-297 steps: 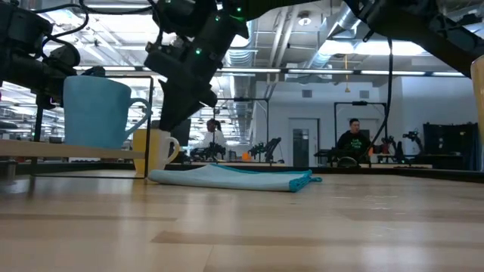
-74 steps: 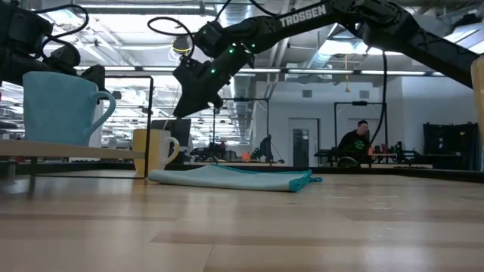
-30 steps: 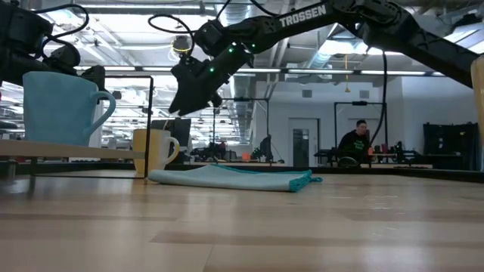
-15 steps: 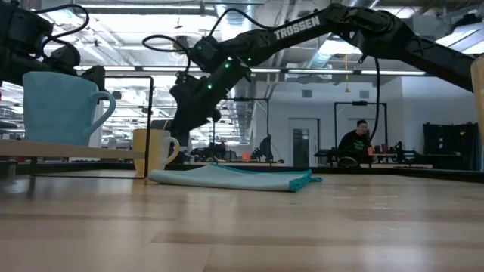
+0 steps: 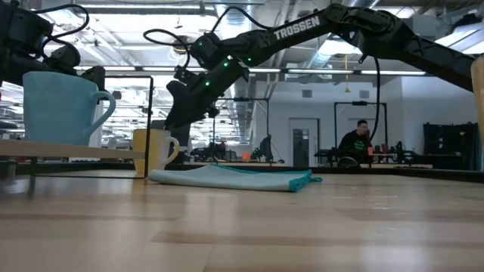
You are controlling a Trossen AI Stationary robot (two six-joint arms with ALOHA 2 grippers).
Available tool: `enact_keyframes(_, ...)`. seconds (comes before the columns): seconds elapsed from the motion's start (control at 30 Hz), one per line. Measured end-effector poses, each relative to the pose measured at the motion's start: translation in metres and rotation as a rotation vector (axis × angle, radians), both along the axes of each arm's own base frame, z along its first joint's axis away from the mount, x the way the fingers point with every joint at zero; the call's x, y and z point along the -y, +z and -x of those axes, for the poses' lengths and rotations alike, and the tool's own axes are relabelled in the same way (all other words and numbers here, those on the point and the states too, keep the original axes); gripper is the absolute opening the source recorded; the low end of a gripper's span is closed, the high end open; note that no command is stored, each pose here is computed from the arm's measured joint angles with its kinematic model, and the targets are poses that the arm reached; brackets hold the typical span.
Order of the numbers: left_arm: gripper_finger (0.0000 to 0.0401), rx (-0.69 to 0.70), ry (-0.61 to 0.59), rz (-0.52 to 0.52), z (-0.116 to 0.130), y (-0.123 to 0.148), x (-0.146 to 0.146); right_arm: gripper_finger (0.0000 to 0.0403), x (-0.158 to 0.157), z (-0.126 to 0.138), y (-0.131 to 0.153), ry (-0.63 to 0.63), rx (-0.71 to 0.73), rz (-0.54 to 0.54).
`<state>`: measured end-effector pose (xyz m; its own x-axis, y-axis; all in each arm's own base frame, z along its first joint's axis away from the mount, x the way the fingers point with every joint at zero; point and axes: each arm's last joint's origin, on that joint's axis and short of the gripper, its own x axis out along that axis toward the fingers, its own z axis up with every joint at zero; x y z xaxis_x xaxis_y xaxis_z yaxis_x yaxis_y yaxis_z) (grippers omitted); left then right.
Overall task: Stack small to large cups/mugs on shelf
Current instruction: Put the yellow mug on the shelf
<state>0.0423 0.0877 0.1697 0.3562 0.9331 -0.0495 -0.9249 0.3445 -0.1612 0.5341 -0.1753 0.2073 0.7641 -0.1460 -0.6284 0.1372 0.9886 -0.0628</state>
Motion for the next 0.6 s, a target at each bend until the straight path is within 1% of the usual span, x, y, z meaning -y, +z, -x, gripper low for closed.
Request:
enact_keyframes(0.3,0.0217,0.000,0.000,0.000,0.0000,0.0000,0.0000,0.0232,0.0008,-0.0003,0.0005,-0.002,0.008,0.003)
enact_keyframes(0.53,0.0217,0.000,0.000,0.000,0.0000,0.0000,0.0000,0.0232,0.0018,-0.0031,0.0045,-0.008,0.058,0.013)
enact_keyframes(0.6,0.0217,0.000,0.000,0.000,0.0000,0.0000,0.0000,0.0232,0.0026,-0.0041,0.0005,-0.012,0.053,0.018)
